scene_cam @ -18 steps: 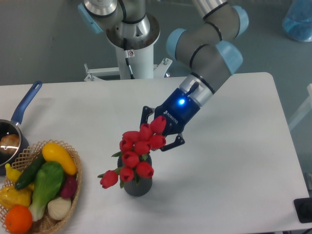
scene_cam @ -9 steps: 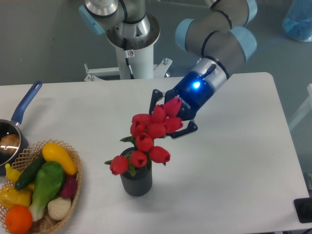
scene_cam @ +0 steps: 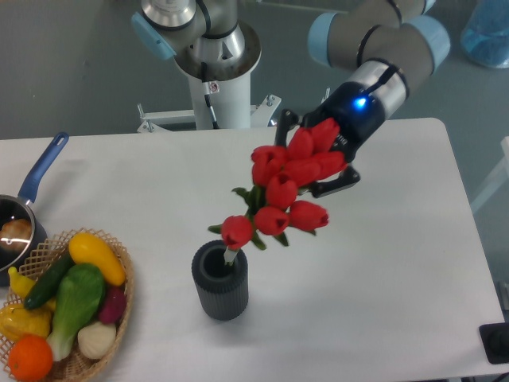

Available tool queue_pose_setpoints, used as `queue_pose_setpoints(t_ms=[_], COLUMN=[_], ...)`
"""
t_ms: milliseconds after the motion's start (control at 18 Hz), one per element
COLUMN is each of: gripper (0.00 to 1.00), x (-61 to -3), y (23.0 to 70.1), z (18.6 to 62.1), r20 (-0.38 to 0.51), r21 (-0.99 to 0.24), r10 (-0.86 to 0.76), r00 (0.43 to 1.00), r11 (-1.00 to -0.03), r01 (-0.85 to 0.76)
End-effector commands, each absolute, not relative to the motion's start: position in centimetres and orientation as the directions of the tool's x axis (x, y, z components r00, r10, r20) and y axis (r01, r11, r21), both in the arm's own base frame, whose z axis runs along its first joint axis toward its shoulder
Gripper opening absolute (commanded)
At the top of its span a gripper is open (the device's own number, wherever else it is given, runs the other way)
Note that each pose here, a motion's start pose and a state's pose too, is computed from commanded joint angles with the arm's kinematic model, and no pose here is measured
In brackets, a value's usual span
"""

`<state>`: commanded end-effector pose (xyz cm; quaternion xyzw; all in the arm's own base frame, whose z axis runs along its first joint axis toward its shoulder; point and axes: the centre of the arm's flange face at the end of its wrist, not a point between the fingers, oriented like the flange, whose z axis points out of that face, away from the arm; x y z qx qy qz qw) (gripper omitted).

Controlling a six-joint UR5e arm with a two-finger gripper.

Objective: Pick up the flowers from the vase
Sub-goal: 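Lift the tulip bunch up and out of the black vase, then carry the held tulips away from the vase and hold them up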

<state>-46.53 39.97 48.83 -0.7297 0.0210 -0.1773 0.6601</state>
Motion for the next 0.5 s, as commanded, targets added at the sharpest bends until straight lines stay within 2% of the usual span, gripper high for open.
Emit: queue_pose_setpoints(t_ms=[222, 333, 500], gripper=[0.0, 0.0, 0.0], x=[-48.7, -49.6, -51.1], y=[37.5, 36.5, 35.1], z=[49.6, 49.7, 48.5], r20=[0.192, 0.124, 0.004], r21=[-0.979, -0.987, -0.972], r10=[-0.213, -0.181, -0.102], r00=[0.958, 0.976, 0.995], r11=[-0.116, -0.124, -0.234], r01=[0.17, 0.102, -0.02])
